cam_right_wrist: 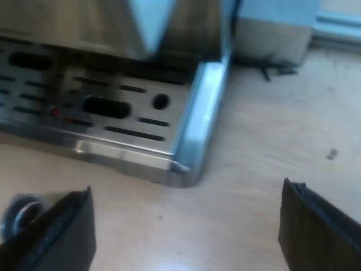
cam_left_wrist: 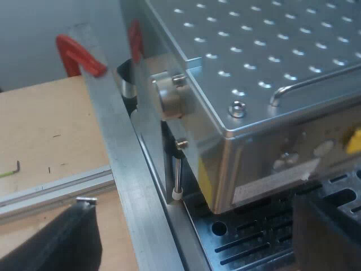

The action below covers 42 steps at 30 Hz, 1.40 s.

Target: Grind coffee beans and then tamp

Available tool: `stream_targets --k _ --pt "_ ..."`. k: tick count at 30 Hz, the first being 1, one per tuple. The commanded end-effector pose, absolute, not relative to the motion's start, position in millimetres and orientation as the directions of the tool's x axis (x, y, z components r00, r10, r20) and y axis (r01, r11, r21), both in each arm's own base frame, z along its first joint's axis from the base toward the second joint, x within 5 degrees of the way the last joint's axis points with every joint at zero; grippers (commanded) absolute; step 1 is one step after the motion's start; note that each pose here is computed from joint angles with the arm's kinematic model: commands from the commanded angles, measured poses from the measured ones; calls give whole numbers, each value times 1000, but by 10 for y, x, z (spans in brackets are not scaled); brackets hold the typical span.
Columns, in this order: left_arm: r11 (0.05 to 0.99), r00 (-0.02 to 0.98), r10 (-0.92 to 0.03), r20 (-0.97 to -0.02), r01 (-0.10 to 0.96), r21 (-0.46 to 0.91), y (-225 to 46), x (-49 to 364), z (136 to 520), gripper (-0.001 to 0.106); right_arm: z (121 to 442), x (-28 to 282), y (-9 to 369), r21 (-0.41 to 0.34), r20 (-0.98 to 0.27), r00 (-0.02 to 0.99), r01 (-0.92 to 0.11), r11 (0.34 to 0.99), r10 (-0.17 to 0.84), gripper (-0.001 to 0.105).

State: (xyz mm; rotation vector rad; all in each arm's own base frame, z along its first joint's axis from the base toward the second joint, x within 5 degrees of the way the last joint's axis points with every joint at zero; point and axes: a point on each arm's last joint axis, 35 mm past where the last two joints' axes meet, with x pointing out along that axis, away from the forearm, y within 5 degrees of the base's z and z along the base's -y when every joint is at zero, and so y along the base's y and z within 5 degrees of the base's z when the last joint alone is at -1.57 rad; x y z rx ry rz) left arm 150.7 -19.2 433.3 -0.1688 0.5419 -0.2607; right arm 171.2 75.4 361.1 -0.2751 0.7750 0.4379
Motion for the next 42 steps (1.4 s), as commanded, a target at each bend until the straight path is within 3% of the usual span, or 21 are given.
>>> stream_targets --k 1,8,12,15,20,26,29,34,42 --pt "948 824 -292 -485 182 -262 -165 1518 4337 72 3619 1752 486 -34 -737 617 -439 898 274 69" --pt "962 818 -247 -520 144 -231 -148 1480 4307 72 3628 1733 11 -55 -744 650 -292 955 156 69" --pt "973 843 -201 -498 111 -205 -126 1373 4351 72 3705 1634 1 -98 -712 687 -306 947 148 69" --pt "984 883 -128 -451 57 -167 -89 1172 4426 72 3808 1460 20 -138 -668 732 -302 943 136 69" --pt "986 934 -111 -341 59 -158 -62 770 4544 72 3972 1100 21 -207 -573 812 -276 939 113 69" --pt "990 974 42 -222 -70 -120 28 86 4550 72 4065 594 33 -207 -476 872 -235 950 112 69" --pt "990 982 52 -181 -75 -123 46 -204 4498 72 4060 377 38 -215 -450 886 -229 950 111 69" --pt "989 988 47 -149 -67 -131 63 -564 4375 72 4002 78 45 -218 -439 892 -226 949 111 69" --pt "989 981 48 -187 -72 -127 88 -1046 4056 72 3913 -310 54 -232 -389 915 -213 949 111 69"
